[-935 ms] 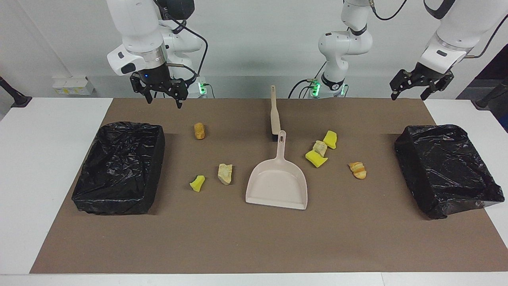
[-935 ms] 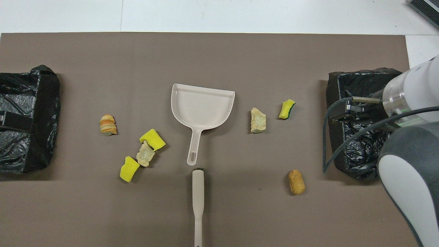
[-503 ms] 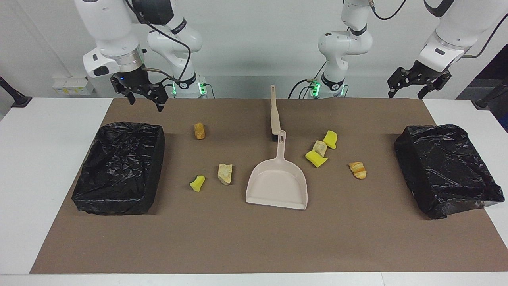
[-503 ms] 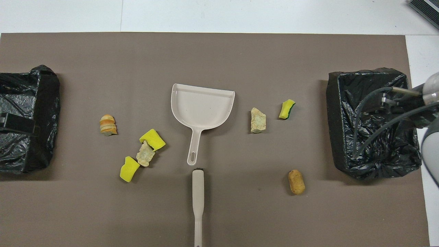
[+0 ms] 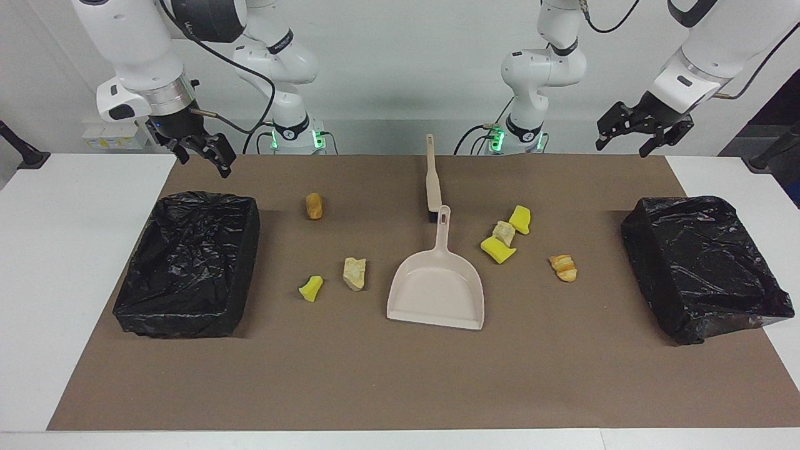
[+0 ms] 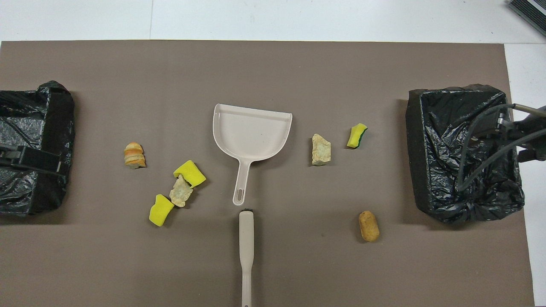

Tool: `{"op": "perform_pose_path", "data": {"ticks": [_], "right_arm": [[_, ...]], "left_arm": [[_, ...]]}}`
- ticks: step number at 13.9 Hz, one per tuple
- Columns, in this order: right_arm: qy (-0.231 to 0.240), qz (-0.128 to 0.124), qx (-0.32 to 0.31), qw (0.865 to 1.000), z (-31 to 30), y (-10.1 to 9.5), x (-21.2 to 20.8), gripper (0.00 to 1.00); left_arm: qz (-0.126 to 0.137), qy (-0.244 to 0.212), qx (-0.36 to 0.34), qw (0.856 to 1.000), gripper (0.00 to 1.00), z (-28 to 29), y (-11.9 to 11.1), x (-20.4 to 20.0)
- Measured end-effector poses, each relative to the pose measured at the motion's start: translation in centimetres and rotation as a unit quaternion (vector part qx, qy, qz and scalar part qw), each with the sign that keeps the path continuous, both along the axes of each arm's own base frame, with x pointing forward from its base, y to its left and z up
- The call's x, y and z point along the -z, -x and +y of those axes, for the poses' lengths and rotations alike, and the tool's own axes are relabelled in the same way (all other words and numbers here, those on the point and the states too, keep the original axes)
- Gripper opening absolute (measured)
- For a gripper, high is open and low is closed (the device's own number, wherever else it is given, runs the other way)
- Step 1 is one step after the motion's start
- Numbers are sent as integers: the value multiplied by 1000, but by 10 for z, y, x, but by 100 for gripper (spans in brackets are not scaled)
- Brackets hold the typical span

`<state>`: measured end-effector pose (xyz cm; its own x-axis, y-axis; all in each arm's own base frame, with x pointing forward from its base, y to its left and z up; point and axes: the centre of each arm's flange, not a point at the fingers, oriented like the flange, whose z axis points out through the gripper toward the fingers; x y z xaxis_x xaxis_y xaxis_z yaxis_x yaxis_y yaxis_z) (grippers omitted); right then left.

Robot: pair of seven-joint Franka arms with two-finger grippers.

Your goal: Sweep and dump trash in bin

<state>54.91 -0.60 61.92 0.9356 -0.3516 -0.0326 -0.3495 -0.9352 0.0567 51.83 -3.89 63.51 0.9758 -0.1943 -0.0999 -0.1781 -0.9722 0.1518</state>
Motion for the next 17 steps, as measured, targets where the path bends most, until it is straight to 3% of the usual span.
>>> {"op": "perform_pose_path", "data": {"ticks": [6, 8, 17], "right_arm": [[0, 0, 0, 1000, 0, 0, 0, 100], [0, 1, -1, 1000, 1, 0, 0, 100], [-10, -1, -56, 998, 64, 3, 0, 100]], "left_arm": [[50, -11, 51, 997, 100, -89, 18, 54], [49, -17, 56, 997, 100, -120, 30, 78], [48, -52, 47, 996, 100, -239, 129, 171]]}}
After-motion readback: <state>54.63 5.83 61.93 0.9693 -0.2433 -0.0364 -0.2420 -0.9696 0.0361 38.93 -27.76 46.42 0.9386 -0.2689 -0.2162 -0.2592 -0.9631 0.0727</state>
